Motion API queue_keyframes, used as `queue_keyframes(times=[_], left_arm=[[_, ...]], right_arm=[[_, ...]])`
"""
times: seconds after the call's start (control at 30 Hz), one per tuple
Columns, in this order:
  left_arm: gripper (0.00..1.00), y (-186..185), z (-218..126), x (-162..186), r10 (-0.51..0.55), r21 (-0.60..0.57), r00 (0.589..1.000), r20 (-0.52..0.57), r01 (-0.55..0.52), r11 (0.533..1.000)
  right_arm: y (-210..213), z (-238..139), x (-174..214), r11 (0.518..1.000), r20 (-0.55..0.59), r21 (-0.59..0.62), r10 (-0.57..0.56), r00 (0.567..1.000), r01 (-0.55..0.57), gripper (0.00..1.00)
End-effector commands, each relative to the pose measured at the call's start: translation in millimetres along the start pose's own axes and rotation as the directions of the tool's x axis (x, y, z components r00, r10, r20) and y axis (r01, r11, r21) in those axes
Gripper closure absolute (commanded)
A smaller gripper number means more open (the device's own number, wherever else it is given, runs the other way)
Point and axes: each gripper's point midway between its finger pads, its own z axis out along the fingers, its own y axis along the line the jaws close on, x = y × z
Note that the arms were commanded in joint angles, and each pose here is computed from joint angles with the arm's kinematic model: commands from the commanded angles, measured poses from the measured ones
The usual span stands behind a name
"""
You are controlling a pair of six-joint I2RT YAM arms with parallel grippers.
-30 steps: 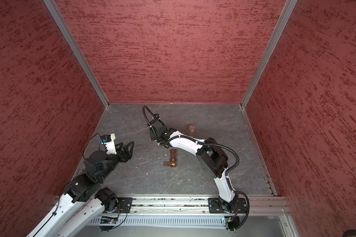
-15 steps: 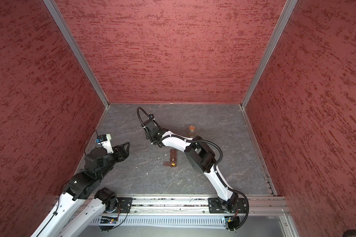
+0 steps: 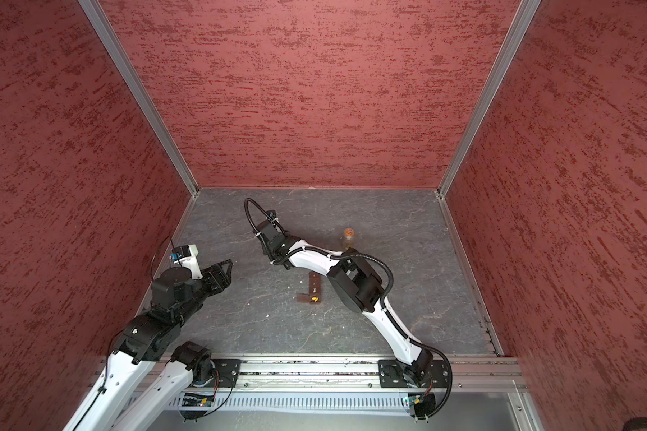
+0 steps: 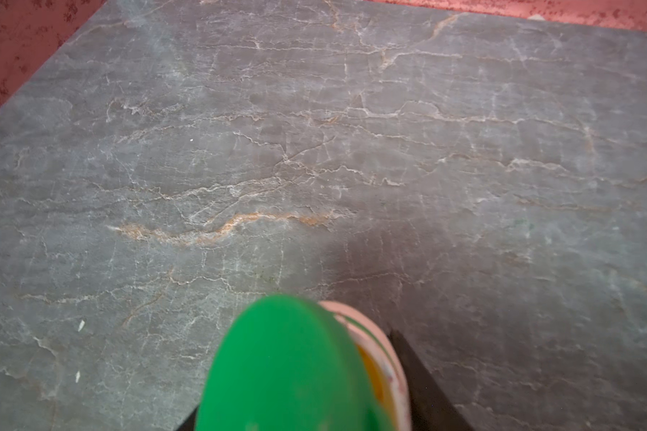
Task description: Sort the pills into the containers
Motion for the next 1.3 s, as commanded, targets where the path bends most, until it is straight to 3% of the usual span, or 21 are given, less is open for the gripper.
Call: queue_keyframes(times=[0.0,0.4,0.6,0.87,0.97,1.1,1.27], left_arm=[[0.29,-8.4,-1.0,-5.1,0.006,0.028,1.000,-0.008,-0.006,1.000],[0.28,-15.0,-4.3,-18.0,0.006,0.037,1.000,0.016,-0.006,0.999],[0.27,-17.5,-3.1,-49.8,0.007,0.011,0.995,0.097,-0.008,1.000],[0.31,-19.0,10.7,-92.4,-0.094,0.027,0.983,0.154,0.091,0.995],[0.36,-19.0,33.7,-89.7,-0.146,0.059,0.984,0.102,0.140,0.988],[0.41,-27.2,81.6,-68.0,-0.185,0.110,0.980,-0.070,0.192,0.975],[0.48,-46.4,132.6,-39.2,-0.223,0.199,0.938,-0.264,0.279,0.939]], right_arm=[[5.6,-4.0,-5.5,1.000,-0.001,-0.008,0.004,1.000,-0.004,0.40],[15.2,-36.4,-28.2,0.995,-0.003,-0.082,0.053,0.999,-0.053,0.02],[23.0,-68.4,-41.4,0.979,-0.009,-0.176,0.100,0.995,-0.100,0.01],[11.4,-110.6,-69.7,0.952,-0.013,-0.263,0.162,0.987,-0.160,0.02],[-2.3,-116.3,-77.5,0.935,-0.038,-0.291,0.203,0.979,-0.205,0.02],[-14.6,-114.0,-79.8,0.902,-0.104,-0.339,0.246,0.964,-0.267,0.09],[-25.8,-96.7,-71.0,0.876,-0.198,-0.367,0.256,0.946,-0.314,0.19]])
